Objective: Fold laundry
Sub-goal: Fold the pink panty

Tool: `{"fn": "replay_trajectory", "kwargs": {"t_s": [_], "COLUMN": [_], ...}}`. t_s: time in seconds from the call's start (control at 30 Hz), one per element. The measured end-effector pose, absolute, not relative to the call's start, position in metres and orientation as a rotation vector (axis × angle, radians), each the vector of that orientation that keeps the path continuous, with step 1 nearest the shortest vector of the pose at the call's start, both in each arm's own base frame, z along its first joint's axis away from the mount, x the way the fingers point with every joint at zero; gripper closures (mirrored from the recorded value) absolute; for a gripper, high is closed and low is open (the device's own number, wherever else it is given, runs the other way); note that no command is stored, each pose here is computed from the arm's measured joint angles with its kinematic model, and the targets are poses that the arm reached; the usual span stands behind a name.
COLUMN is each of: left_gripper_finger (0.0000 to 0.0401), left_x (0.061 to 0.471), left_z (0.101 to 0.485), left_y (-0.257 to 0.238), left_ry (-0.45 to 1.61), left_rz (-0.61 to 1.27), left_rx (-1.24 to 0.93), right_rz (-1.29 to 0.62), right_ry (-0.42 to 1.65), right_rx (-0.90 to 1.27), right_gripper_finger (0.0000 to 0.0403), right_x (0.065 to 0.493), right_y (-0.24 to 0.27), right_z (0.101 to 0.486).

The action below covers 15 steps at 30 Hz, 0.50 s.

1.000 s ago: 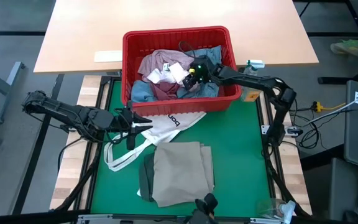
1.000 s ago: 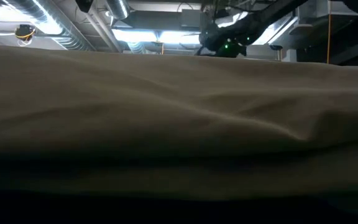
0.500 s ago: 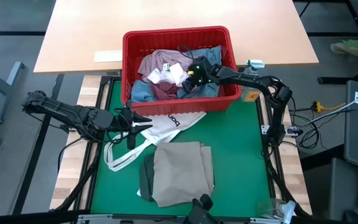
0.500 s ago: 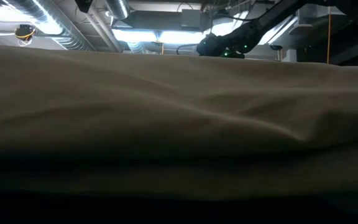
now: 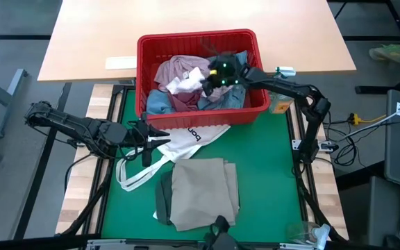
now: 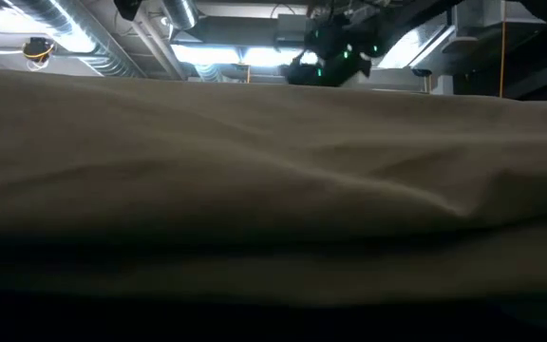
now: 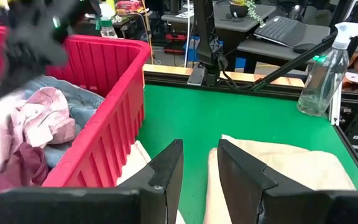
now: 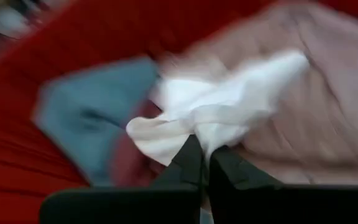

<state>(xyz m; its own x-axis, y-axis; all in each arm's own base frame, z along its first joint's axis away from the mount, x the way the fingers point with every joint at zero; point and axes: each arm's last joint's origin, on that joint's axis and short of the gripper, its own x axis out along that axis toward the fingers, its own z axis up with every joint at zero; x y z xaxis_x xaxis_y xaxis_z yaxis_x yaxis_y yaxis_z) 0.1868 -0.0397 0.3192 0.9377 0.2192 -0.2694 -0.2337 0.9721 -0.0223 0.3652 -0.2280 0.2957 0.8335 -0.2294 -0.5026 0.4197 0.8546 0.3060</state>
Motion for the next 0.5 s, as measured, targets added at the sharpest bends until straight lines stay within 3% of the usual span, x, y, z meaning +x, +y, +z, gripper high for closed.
{"fn": "replay_trajectory", "kwargs": {"t_s": [0.23, 0.5], "left_gripper_finger": [0.0305, 0.0305], "left_x": [0.187, 0.186], "left_z": [0.319, 0.317], "left_y": [-0.04, -0.039], "left_ry": [0.275, 0.295], "left_rz": [0.232, 0.234], "left_rx": [-0.052, -0.044], "right_rz": [-0.16, -0.024], "right_ry": [0.33, 0.315], "right_rx": [0.371, 0.21], "right_gripper_finger": [0.0398, 0.0398], "right_x": [0.378, 0.382], "right_y": [-0.208, -0.164], "right_z": [0.368, 0.427]}}
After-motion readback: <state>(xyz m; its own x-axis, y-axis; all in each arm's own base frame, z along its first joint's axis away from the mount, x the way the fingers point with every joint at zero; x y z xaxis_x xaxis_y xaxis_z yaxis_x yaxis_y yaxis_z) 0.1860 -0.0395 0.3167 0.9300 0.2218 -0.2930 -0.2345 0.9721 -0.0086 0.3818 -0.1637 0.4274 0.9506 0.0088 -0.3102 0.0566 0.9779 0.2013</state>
